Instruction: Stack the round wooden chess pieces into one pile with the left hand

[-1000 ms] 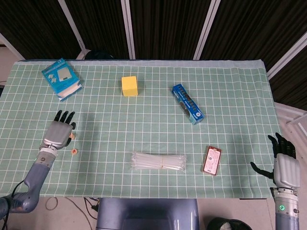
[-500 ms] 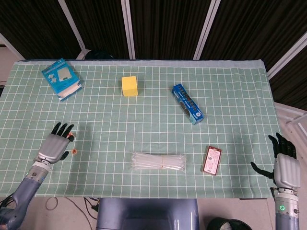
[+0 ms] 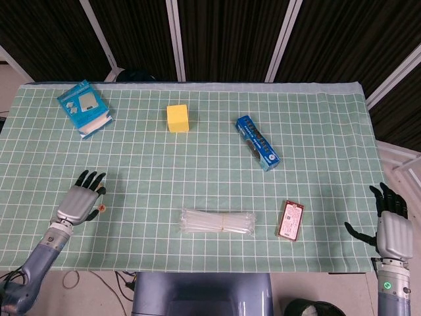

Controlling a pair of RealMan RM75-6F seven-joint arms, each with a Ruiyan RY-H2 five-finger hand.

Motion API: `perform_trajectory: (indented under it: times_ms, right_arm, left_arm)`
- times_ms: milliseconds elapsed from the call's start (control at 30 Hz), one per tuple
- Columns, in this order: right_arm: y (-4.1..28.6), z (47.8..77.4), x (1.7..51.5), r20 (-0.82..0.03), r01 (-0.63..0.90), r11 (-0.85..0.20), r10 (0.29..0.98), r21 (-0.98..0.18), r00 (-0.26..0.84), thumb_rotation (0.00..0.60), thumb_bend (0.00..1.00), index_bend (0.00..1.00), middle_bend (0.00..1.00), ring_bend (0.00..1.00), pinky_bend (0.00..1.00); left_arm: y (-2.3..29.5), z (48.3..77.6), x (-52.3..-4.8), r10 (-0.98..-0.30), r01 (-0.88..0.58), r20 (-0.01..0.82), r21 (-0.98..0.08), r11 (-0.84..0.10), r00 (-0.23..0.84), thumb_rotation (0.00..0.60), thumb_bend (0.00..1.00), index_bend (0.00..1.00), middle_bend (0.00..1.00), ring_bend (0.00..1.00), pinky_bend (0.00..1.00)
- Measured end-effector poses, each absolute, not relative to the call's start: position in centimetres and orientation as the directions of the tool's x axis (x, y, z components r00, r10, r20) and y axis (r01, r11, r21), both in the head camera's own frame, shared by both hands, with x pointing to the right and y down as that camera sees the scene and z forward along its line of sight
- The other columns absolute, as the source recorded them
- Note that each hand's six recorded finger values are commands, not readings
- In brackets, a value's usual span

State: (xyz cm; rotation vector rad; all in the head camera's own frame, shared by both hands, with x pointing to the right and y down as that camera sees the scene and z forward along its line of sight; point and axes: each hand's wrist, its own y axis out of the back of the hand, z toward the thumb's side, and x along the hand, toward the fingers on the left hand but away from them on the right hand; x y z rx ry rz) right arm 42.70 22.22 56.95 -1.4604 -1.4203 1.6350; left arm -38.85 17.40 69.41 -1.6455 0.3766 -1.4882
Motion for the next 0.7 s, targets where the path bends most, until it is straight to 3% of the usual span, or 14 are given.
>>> perform_trajectory:
  times_ms: [700]
  right_arm:
    - [22.22,56.93,42.75,-0.374,0.247,-0.309,0.882,-0.918,-0.286,0.600,0.27,0.12,0.05,0.00,0.00]
  left_arm:
    - [17.70,70.07,-38.65,-0.698,0.344,0.676,-0.730,-0.590,0.238,0.600,0.25,0.38,0.04,0.00,0.00]
